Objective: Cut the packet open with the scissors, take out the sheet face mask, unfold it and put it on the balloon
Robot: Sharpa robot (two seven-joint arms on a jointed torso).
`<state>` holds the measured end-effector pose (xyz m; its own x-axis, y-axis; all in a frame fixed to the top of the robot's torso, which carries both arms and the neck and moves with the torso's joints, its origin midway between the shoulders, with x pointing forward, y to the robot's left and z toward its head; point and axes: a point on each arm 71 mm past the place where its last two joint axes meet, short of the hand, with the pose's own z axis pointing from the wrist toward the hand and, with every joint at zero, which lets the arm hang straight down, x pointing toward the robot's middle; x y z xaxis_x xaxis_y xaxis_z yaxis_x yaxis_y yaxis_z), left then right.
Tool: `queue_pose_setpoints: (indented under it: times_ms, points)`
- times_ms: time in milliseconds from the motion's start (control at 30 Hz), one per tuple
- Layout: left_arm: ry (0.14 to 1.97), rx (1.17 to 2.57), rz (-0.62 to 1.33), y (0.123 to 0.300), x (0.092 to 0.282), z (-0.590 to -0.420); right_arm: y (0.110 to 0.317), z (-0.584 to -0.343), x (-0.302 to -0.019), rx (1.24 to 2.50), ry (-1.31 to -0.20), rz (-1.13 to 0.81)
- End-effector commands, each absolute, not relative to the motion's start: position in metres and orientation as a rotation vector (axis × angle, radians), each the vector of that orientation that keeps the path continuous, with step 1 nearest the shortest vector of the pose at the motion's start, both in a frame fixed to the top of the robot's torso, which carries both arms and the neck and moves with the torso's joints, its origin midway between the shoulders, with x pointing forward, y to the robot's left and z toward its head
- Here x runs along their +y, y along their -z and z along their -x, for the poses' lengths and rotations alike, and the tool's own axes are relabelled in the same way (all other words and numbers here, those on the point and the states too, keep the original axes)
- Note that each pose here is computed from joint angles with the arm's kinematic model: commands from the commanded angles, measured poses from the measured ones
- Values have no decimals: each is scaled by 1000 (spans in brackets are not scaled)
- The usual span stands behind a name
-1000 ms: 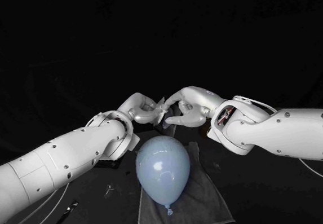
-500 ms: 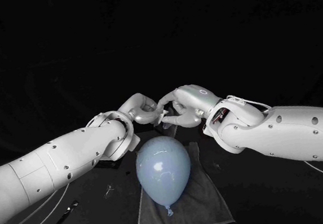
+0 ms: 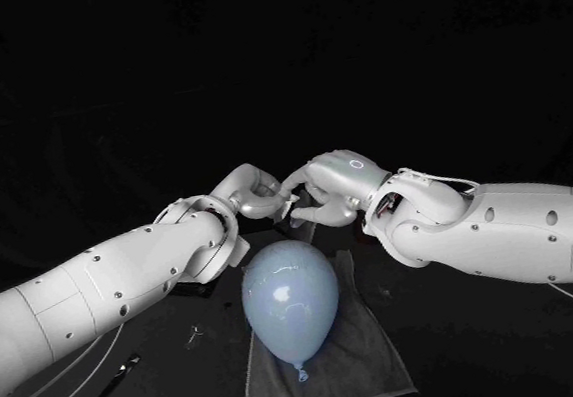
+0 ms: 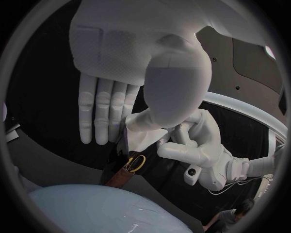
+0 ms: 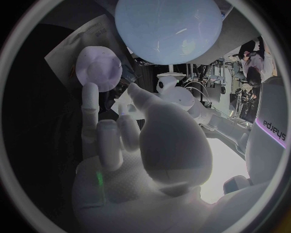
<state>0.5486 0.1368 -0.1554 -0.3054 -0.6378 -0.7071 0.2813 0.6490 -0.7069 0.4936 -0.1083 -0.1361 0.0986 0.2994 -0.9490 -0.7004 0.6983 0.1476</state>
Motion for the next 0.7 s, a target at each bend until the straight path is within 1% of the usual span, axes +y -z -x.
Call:
queue_pose_setpoints:
  times_ms: [33,700]
  points:
    - [952,1647,286,154,136,-548,138,-494,-108,1285,-731,439]
    - [962,1655,278,154,134,-546,134,-497,-109,1214,-743,409]
